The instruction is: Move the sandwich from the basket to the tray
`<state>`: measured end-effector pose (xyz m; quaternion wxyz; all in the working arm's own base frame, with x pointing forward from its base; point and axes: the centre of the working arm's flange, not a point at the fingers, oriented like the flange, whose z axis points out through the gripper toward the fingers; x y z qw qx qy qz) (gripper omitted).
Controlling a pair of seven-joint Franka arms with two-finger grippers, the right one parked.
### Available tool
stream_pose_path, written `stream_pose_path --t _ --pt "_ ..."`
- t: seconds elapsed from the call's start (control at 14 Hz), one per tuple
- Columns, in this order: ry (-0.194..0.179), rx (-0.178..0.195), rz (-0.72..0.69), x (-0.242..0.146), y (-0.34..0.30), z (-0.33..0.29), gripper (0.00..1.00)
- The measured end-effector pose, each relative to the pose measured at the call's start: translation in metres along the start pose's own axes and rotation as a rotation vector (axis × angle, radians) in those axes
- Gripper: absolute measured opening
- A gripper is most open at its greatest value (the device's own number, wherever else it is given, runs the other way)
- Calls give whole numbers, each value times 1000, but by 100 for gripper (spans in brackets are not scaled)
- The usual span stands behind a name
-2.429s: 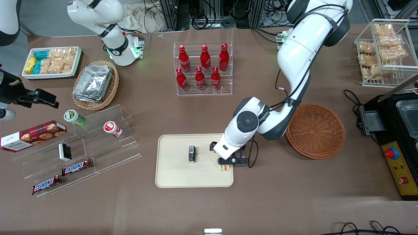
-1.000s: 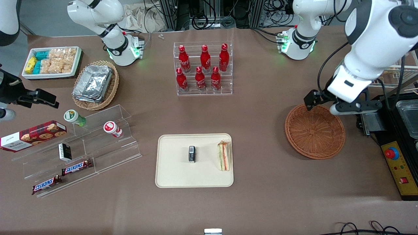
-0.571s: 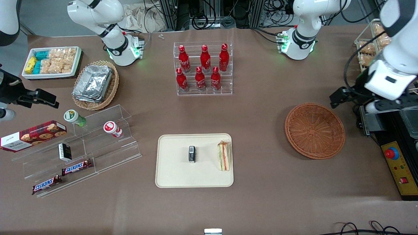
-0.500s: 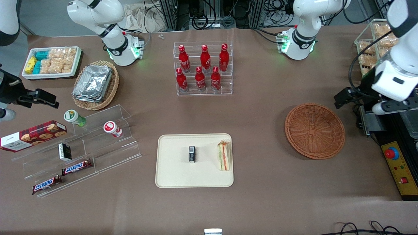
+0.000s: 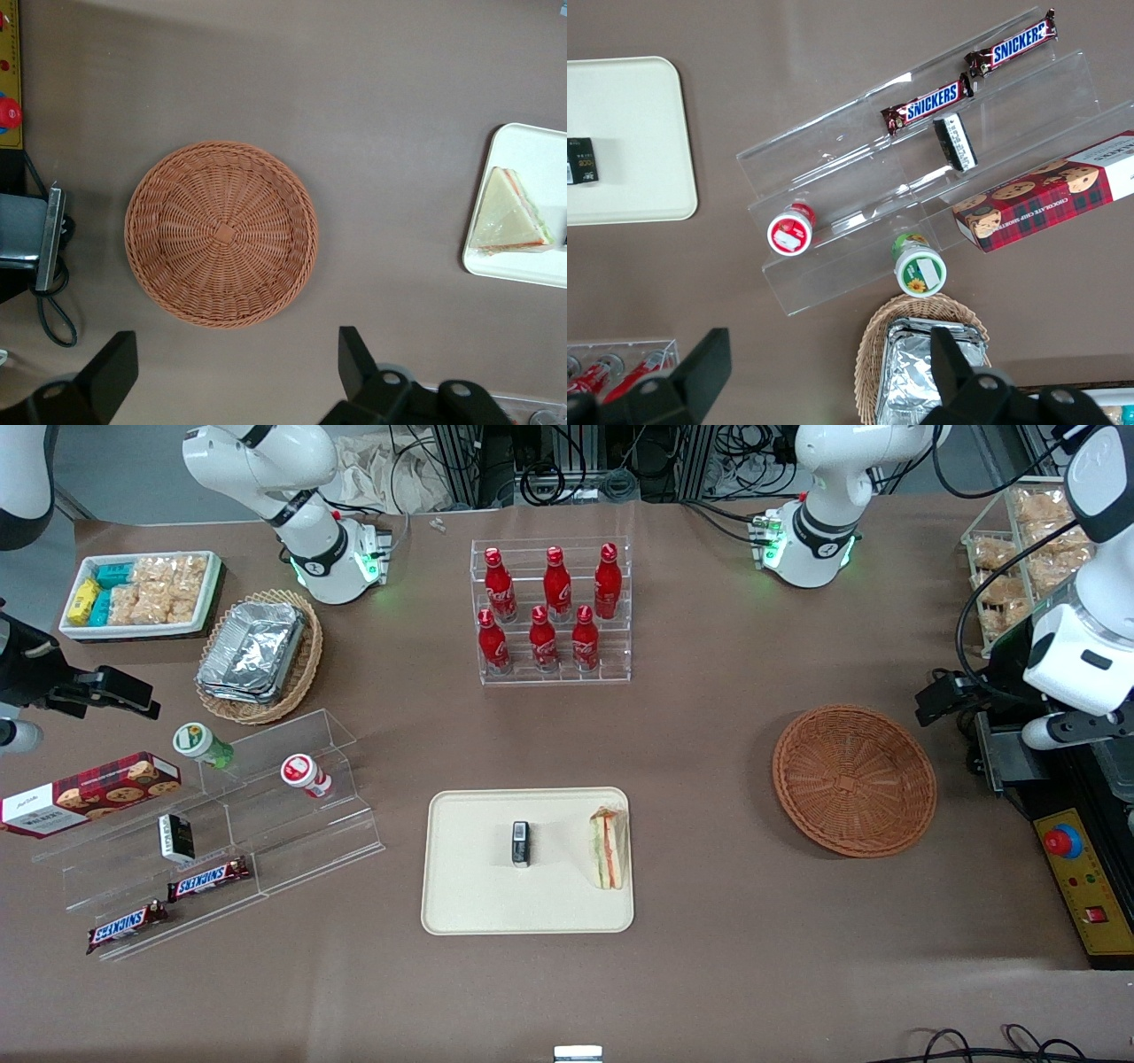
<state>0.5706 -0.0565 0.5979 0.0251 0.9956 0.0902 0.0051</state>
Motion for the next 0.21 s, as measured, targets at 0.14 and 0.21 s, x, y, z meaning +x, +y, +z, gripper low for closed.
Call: stream_pose_path --t 0.14,0.21 --pt "-4 0 0 0 0 1 100" --pt "-5 0 0 1 0 2 100"
